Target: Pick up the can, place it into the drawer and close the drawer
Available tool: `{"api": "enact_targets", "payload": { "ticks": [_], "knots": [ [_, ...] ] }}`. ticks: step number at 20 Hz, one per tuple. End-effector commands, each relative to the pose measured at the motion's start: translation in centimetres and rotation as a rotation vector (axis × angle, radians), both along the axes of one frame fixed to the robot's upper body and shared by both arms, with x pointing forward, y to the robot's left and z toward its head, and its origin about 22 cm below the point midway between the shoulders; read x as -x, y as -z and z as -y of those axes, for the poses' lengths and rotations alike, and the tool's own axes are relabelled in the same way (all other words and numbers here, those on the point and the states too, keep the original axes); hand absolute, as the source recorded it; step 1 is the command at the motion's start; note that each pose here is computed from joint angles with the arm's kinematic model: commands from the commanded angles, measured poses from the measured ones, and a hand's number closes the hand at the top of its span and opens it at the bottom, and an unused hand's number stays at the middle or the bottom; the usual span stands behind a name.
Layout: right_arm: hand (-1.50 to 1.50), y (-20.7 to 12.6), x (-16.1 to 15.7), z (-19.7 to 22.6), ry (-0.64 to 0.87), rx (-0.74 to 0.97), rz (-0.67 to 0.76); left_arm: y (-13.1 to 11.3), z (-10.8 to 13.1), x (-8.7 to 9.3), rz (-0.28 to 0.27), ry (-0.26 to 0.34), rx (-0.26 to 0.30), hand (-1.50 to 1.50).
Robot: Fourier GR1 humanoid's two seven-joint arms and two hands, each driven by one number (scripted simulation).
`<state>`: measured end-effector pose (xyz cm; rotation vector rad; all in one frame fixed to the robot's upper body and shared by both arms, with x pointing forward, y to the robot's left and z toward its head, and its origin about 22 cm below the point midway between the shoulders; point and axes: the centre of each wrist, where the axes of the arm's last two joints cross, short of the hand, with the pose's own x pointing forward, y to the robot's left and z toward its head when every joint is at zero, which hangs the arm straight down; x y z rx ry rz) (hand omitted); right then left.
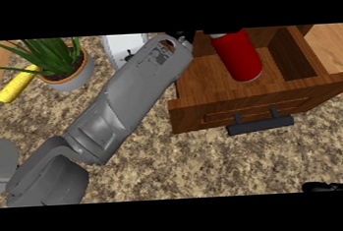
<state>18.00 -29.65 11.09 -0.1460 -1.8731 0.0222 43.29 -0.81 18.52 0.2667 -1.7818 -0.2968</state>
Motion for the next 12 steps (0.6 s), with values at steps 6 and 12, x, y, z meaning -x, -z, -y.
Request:
{"api": "enact_targets", "payload": {
  "ticks": [6,12],
  "knots": [
    [-1.5,-0.5,-0.8,-0.6,-0.025,0.011,0.007,2.3,-0.7,0.1,0.009,-0.07,0.008,-1.5],
    [-1.5,-0.8,-0.2,-0.8,-0.05,0.006,0.002,2.7,-0.6,0.3,0.026,-0.127,0.019,-1.5]
  ]
}}
